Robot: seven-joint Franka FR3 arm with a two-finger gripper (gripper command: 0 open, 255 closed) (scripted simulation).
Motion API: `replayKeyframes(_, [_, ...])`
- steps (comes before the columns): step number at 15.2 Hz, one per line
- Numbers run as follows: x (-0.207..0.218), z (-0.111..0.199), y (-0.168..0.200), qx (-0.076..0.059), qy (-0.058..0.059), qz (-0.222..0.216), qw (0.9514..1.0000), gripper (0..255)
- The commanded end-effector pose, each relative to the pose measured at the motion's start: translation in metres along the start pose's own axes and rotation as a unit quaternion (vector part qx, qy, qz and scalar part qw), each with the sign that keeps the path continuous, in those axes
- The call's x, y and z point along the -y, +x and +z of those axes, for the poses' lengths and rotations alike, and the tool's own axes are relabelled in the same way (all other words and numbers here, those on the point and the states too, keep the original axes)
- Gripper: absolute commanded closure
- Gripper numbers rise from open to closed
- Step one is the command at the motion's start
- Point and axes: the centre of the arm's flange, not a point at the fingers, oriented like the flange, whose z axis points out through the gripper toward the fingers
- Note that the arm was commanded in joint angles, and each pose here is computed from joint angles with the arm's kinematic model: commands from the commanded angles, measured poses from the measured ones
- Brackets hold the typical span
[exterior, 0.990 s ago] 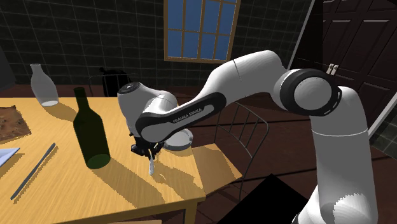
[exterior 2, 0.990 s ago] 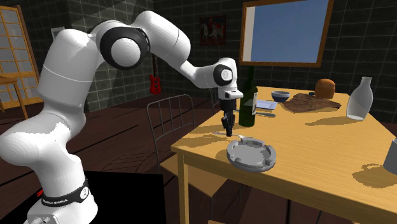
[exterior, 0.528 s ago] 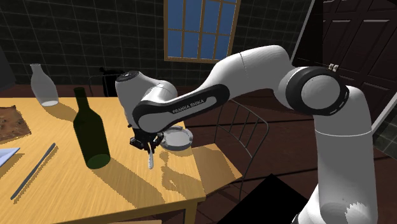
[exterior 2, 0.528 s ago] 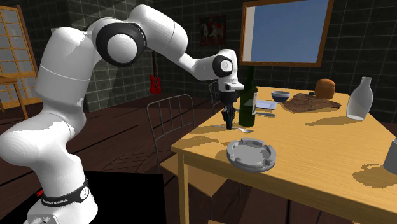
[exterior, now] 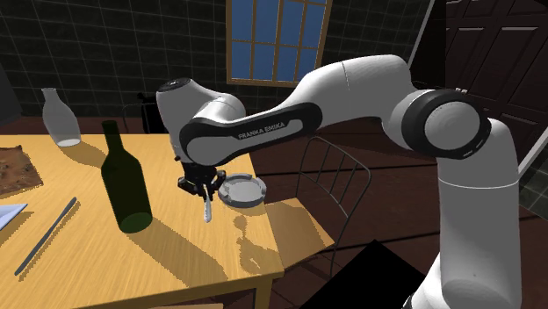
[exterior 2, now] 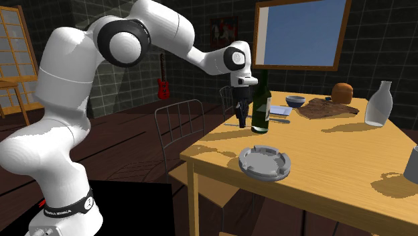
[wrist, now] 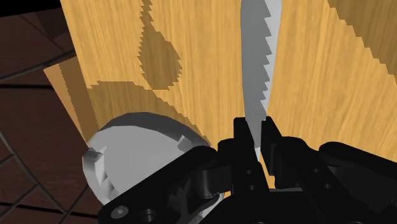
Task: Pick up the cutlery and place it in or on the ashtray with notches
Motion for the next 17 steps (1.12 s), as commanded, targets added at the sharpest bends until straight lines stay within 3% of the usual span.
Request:
replayKeyframes(1, [-0.001,-0.012,0.001,0.000,0.000,0.000,1.0000,255])
replayKeyframes(14, [-0.122,0.010,0.114,0.000,0.000,0.000,1.0000,255])
replayKeyframes(17, [-0.120,0.026,0.112,0.000,0.000,0.000,1.0000,255])
